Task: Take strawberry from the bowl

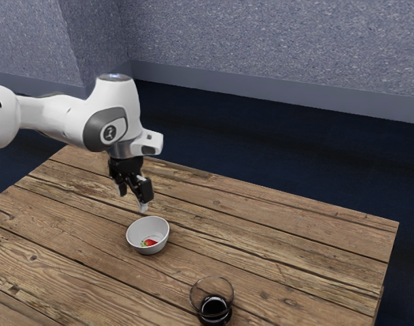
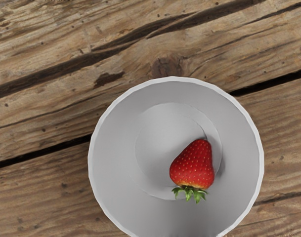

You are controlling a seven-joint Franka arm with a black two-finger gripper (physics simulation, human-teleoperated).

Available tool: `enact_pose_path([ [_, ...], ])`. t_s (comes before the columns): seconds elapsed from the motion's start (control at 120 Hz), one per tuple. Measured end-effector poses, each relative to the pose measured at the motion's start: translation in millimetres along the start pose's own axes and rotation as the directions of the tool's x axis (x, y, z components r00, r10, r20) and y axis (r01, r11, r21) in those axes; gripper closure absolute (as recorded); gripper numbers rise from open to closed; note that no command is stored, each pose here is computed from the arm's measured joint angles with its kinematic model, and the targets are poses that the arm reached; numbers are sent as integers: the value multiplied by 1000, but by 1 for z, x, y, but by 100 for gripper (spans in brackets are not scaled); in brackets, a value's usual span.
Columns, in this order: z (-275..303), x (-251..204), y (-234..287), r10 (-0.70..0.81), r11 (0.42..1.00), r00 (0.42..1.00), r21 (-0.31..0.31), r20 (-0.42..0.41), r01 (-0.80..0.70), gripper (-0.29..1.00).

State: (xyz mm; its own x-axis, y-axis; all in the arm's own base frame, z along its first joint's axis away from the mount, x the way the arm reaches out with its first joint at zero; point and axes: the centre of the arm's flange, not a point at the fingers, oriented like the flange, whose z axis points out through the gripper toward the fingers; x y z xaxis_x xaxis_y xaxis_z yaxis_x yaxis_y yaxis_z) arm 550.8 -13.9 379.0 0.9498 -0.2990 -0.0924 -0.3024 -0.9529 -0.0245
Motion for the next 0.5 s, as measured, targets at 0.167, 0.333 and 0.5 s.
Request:
enact_pose_path([
  [0.167,11,-23,23,124,992,992,-24,-22,-125,4],
  [0.333,21,-22,33,203,979,978,-15,-42,-204,12],
  [0.5,29,-17,41,249,968,968,-8,-43,-250,24],
])
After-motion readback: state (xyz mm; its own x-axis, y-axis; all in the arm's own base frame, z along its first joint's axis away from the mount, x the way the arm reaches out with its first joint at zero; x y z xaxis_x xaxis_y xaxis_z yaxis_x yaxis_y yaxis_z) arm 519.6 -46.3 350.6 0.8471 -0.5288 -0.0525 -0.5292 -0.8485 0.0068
